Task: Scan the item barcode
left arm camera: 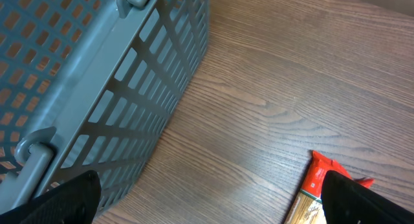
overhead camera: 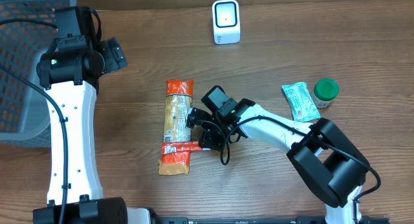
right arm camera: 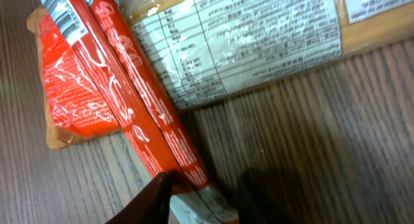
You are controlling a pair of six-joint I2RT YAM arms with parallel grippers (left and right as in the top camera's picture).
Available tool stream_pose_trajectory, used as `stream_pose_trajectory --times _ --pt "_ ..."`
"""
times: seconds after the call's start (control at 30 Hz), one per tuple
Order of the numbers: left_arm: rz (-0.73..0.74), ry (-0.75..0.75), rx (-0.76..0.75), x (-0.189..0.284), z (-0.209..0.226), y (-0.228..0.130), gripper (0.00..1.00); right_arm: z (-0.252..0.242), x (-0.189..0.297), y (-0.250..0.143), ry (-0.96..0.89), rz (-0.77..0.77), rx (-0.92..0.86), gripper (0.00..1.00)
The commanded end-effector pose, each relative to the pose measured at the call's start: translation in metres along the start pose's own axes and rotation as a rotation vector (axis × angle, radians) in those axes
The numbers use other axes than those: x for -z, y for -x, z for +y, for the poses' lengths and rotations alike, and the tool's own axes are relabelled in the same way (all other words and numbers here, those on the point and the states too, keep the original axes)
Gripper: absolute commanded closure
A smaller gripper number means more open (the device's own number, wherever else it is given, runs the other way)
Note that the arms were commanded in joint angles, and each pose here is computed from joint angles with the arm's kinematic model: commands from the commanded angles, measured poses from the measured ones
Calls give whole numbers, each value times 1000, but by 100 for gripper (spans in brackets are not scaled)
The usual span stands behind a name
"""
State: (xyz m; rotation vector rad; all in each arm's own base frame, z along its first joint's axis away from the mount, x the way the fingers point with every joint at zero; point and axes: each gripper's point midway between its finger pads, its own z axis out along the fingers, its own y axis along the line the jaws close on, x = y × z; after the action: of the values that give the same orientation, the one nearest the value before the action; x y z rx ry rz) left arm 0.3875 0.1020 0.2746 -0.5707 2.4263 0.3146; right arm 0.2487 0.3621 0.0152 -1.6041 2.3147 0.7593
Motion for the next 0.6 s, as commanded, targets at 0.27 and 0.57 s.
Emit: stream_pose_trajectory --times 0.27,0.57 --pt "-34 5 0 10 3 8 0 13 -8 -5 25 29 86 58" --pt "-34 5 0 10 3 8 0 24 -27 -16 53 74 98 79"
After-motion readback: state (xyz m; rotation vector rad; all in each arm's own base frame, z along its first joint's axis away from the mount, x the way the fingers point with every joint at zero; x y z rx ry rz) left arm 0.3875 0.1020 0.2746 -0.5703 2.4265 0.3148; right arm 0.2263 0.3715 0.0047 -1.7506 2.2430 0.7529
